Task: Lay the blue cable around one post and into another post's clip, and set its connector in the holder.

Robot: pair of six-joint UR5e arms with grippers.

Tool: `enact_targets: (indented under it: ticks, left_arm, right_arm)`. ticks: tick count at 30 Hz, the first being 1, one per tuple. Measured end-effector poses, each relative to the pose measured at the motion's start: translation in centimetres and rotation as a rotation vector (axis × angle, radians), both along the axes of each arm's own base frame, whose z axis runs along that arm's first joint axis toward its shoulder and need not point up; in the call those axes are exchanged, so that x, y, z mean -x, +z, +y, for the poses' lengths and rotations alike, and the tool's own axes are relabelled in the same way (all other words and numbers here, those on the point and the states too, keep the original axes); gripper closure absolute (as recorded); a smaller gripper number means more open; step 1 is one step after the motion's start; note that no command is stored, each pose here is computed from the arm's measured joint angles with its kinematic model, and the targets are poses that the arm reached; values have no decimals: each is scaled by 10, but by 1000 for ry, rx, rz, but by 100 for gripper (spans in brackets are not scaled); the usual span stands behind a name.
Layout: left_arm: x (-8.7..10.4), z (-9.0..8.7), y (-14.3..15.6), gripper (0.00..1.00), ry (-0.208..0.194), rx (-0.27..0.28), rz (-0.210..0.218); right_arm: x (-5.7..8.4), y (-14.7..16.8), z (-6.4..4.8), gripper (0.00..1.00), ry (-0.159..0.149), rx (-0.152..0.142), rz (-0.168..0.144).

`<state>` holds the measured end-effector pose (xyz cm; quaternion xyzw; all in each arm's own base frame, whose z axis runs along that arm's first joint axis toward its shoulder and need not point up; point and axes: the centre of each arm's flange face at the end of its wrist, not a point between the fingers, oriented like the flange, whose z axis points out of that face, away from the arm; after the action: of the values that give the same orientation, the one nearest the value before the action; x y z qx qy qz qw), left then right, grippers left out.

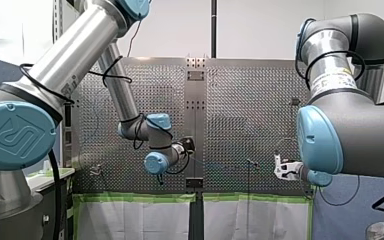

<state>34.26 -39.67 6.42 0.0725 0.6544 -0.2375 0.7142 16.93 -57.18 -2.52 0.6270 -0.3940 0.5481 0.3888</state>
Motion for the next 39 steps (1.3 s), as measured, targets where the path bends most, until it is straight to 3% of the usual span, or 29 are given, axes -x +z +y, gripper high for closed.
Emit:
enact_targets:
  ticks: [8, 15, 21, 29, 34, 39]
  left_arm:
    - [0, -11, -20, 0, -13, 8, -21]
    - [-2, -35, -31, 0, -39, 43, -59]
    - [-1, -53, -43, 0, -49, 52, -62]
    - [-3, -64, -69, 0, -21, 5, -26]
    - [0, -59, -95, 0, 19, -52, 25]
    - [6, -53, -120, 0, 34, -104, 69]
  right_arm:
    - [-5, -3, 5, 100, 7, -3, -4]
    - [-9, -5, 10, 100, 15, -4, -7]
    - [-11, -6, 11, 100, 19, -3, -16]
    - [-12, -6, 11, 100, 20, -2, -19]
    - [-13, -6, 11, 100, 22, -1, -20]
    - [-14, -7, 11, 100, 23, 1, -22]
